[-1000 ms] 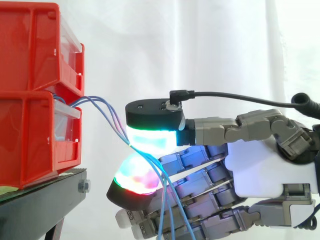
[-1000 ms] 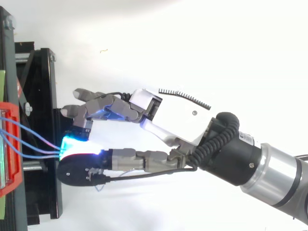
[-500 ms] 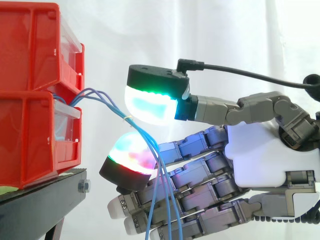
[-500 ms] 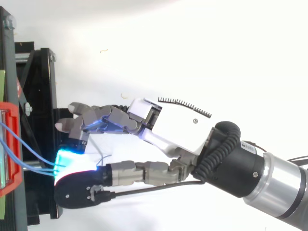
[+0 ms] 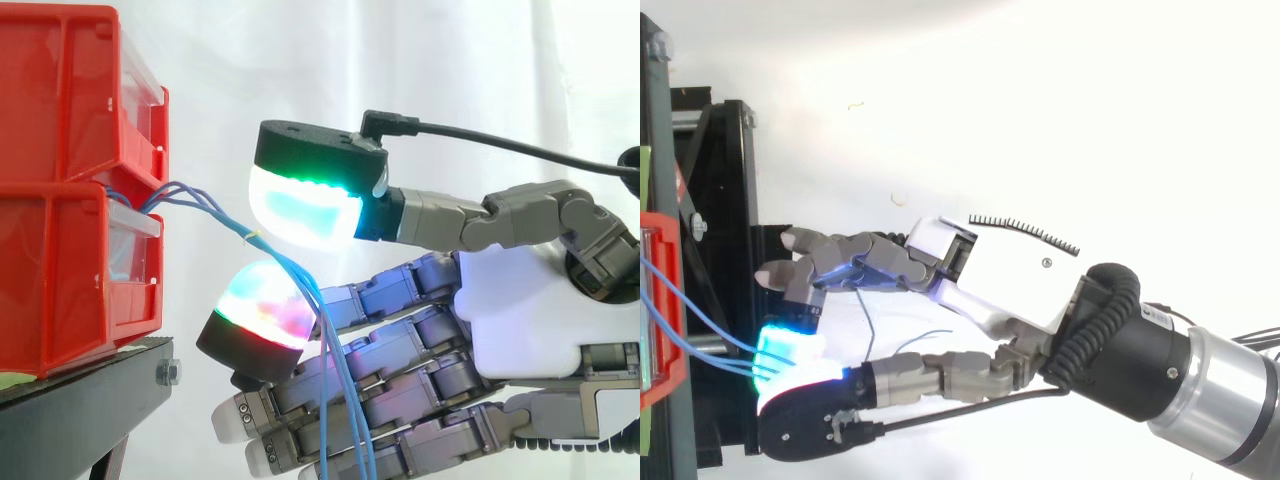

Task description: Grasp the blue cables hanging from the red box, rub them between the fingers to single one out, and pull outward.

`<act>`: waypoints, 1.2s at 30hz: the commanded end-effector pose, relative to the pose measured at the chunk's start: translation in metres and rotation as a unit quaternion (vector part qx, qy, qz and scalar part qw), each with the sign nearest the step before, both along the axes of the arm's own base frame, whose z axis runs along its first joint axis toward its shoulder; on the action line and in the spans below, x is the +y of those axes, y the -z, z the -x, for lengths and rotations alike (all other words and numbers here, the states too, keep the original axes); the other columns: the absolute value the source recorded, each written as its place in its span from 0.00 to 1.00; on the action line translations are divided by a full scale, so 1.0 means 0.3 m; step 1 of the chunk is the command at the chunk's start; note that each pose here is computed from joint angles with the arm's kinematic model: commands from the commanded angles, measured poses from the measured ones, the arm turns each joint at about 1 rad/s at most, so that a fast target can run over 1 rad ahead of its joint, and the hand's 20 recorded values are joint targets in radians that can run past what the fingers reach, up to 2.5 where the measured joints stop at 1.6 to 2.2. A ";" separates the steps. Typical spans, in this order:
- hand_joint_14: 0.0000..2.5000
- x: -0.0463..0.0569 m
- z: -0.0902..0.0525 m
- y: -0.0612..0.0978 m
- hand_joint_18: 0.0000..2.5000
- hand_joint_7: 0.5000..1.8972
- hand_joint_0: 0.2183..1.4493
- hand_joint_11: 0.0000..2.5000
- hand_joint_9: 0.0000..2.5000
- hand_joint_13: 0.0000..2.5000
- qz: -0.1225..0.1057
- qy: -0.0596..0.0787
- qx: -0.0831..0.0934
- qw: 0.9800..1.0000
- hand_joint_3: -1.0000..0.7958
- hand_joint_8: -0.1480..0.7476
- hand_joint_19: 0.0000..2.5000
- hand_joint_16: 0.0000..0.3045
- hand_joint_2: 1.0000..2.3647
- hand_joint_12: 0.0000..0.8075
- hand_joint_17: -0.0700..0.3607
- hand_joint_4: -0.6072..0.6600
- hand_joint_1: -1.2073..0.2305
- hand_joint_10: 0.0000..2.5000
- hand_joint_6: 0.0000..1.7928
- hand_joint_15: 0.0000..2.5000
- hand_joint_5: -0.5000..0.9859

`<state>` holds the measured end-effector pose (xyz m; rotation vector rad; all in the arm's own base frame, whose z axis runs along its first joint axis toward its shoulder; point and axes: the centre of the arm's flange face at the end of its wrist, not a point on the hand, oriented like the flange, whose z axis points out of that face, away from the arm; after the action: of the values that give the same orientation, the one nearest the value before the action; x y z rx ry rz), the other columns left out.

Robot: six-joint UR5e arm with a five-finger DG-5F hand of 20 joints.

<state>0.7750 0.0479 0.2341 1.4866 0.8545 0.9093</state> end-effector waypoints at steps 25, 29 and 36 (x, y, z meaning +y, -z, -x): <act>0.00 -0.003 0.030 0.015 0.00 0.34 0.49 0.00 0.15 0.07 -0.039 0.003 0.017 0.999 0.32 0.58 0.00 0.17 0.01 0.49 0.43 0.61 0.26 0.00 0.48 0.00 0.18; 0.00 -0.005 0.035 0.018 0.00 0.35 0.50 0.00 0.15 0.06 -0.043 0.003 0.021 0.999 0.30 0.58 0.00 0.18 0.00 0.52 0.45 0.58 0.26 0.00 0.48 0.00 0.18; 0.00 -0.004 0.034 0.016 0.00 0.36 0.49 0.00 0.14 0.05 -0.044 0.003 0.019 0.999 0.28 0.57 0.00 0.19 0.00 0.55 0.47 0.57 0.23 0.00 0.48 0.00 0.17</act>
<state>0.7648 0.0465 0.2290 1.5859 0.8480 0.9246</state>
